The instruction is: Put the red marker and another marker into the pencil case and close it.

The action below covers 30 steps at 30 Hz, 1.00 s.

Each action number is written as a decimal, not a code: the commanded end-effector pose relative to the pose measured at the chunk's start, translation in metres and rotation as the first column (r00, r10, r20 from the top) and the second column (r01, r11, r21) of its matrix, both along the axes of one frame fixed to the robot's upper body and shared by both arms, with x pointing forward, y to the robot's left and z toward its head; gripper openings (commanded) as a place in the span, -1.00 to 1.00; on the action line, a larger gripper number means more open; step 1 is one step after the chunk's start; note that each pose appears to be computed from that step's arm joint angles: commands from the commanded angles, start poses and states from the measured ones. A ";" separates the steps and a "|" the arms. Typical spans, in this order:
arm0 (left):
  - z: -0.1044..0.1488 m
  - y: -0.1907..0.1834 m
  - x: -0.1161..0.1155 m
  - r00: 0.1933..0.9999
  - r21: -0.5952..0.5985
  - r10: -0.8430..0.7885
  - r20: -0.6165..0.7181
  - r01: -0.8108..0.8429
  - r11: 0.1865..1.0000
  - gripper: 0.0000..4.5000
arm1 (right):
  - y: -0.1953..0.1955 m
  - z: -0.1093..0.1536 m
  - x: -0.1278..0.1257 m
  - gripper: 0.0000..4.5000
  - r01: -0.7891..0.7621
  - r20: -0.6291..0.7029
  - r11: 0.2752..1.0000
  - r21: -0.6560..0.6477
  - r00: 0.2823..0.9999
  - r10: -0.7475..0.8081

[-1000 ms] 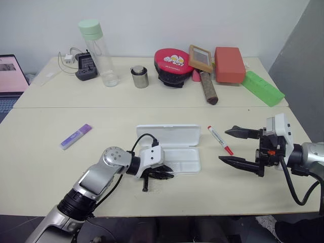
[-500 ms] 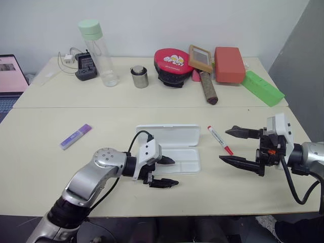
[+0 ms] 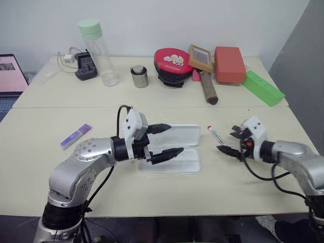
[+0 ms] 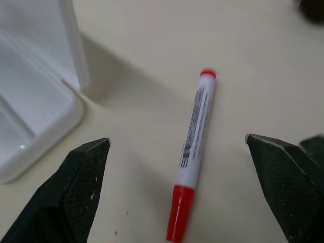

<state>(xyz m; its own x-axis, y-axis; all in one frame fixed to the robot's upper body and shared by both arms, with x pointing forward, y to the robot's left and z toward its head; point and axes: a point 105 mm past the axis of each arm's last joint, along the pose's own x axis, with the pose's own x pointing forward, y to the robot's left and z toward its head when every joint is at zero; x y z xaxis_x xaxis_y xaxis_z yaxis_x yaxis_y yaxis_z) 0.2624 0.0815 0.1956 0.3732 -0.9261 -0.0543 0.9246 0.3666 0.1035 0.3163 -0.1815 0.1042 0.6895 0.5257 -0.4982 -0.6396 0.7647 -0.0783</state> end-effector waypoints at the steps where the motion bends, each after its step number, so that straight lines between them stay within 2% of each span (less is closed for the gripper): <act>1: 0.013 -0.008 -0.008 0.998 -0.024 -0.028 0.061 0.030 0.999 0.99 | 0.002 -0.007 0.007 1.00 0.062 -0.015 0.998 -0.030 0.998 -0.063; 5: 0.011 -0.011 -0.009 0.997 -0.007 -0.035 0.070 0.036 0.999 0.99 | -0.001 -0.015 0.011 1.00 0.100 -0.028 0.993 -0.063 0.994 -0.102; 8: 0.015 -0.014 -0.008 0.996 -0.020 -0.044 0.082 0.045 0.999 1.00 | -0.004 -0.015 0.012 0.78 0.107 -0.014 0.990 -0.088 0.994 -0.108; 24: 0.013 -0.011 -0.004 0.995 -0.001 -0.051 0.082 0.052 0.999 1.00 | -0.004 -0.004 0.008 -0.88 0.065 0.024 0.995 -0.082 0.998 -0.063; 27: 0.012 -0.010 -0.004 0.996 0.005 -0.051 0.080 0.051 0.999 1.00 | -0.005 0.001 0.006 -0.88 0.048 0.035 0.996 -0.078 0.998 -0.046; 30: 0.010 -0.004 -0.006 0.996 0.023 -0.046 0.074 0.045 0.999 1.00 | -0.004 0.026 -0.003 -0.88 -0.066 0.097 0.996 -0.067 0.993 0.072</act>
<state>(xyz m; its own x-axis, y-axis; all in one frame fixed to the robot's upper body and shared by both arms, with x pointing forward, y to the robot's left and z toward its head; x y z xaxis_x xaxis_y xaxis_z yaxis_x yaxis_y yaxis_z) 0.2607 0.0744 0.1975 0.3406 -0.9381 -0.0634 0.9339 0.3297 0.1383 0.3178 -0.1874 0.0979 0.6946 0.4730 -0.5420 -0.6276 0.7667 -0.1352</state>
